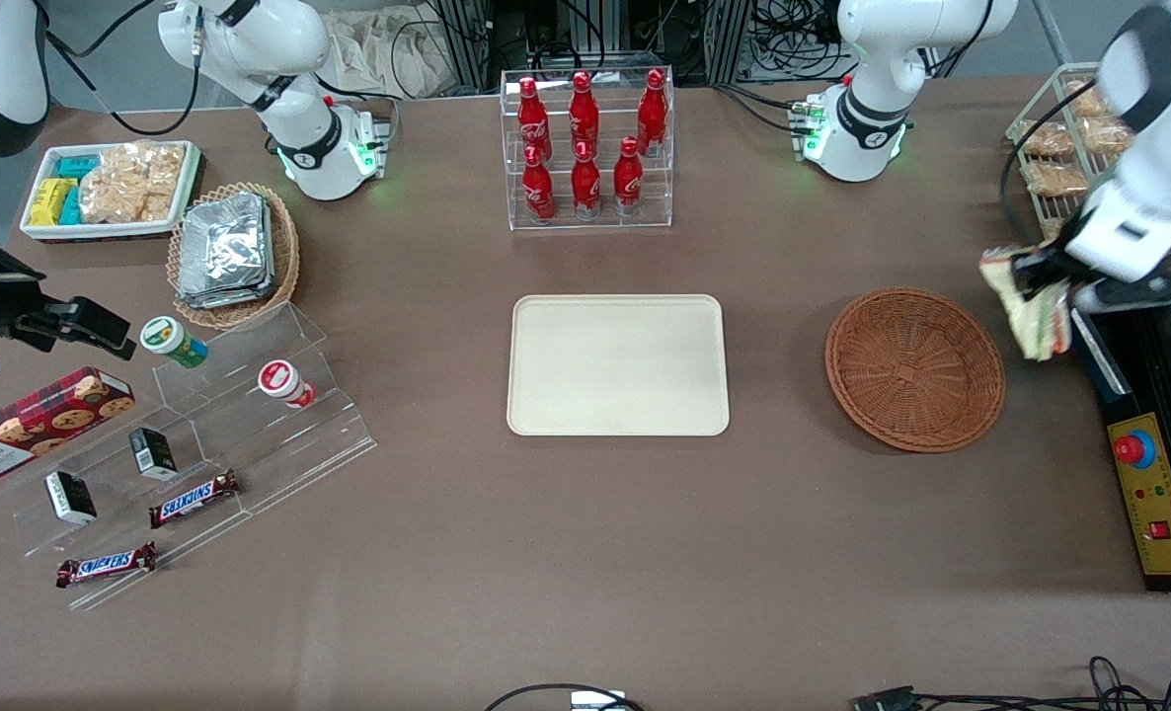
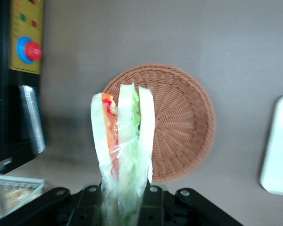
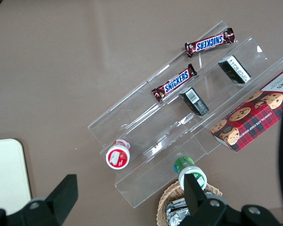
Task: Place sandwich from basket to tray
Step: 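Lift the sandwich out of the basket with the left gripper, then carry the sandwich over the cream tray with the left gripper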
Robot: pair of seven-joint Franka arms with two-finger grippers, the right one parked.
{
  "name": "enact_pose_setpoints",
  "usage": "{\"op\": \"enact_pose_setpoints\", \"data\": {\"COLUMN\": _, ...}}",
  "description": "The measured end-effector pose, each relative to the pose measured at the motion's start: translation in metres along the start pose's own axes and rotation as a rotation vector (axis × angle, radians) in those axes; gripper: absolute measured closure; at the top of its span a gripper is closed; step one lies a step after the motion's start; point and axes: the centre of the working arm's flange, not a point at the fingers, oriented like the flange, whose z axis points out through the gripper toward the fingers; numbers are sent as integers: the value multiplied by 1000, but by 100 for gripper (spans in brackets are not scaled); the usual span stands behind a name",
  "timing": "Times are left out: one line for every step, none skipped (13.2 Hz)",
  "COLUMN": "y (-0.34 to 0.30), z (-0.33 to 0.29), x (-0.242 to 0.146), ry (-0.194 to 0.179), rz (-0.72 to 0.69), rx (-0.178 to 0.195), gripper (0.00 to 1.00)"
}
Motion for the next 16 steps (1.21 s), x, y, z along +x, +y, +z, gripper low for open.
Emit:
{"op": "enact_pose_setpoints", "data": {"y": 4, "z": -36, "x": 4, "ry": -21, "rz": 9, "rx": -6, "gripper": 80}}
{"op": "enact_pose_setpoints", "data": {"y": 11, "z": -63, "x": 12, "ry": -31, "rz": 21, "rx": -13, "gripper": 80}}
{"op": "enact_pose_setpoints", "data": {"y": 22, "z": -81, "x": 21, "ry": -34, "rz": 38, "rx": -17, "gripper": 80}}
{"op": "enact_pose_setpoints", "data": {"y": 38, "z": -88, "x": 31, "ry": -35, "rz": 61, "rx": -21, "gripper": 80}}
{"op": "enact_pose_setpoints", "data": {"y": 62, "z": -88, "x": 37, "ry": -38, "rz": 78, "rx": -25, "gripper": 80}}
{"op": "enact_pose_setpoints", "data": {"y": 95, "z": -86, "x": 37, "ry": -43, "rz": 88, "rx": -28, "gripper": 80}}
{"op": "enact_pose_setpoints", "data": {"y": 133, "z": -84, "x": 32, "ry": -50, "rz": 111, "rx": -30, "gripper": 80}}
{"op": "enact_pose_setpoints", "data": {"y": 176, "z": -80, "x": 21, "ry": -59, "rz": 156, "rx": -29, "gripper": 80}}
{"op": "enact_pose_setpoints", "data": {"y": 220, "z": -75, "x": 7, "ry": -70, "rz": 205, "rx": -29, "gripper": 80}}
{"op": "enact_pose_setpoints", "data": {"y": 262, "z": -68, "x": -7, "ry": -77, "rz": 235, "rx": -34, "gripper": 80}}
{"op": "enact_pose_setpoints", "data": {"y": 299, "z": -60, "x": -17, "ry": -70, "rz": 246, "rx": -51, "gripper": 80}}
{"op": "enact_pose_setpoints", "data": {"y": 324, "z": -52, "x": -22, "ry": -62, "rz": 253, "rx": -71, "gripper": 80}}
{"op": "enact_pose_setpoints", "data": {"y": 341, "z": -39, "x": -22, "ry": -61, "rz": 260, "rx": -85, "gripper": 80}}
{"op": "enact_pose_setpoints", "data": {"y": 349, "z": -20, "x": -18, "ry": -67, "rz": 262, "rx": -92, "gripper": 80}}
{"op": "enact_pose_setpoints", "data": {"y": 351, "z": 1, "x": -13, "ry": -76, "rz": 260, "rx": -86, "gripper": 80}}
{"op": "enact_pose_setpoints", "data": {"y": 351, "z": 26, "x": -7, "ry": -77, "rz": 260, "rx": -73, "gripper": 80}}
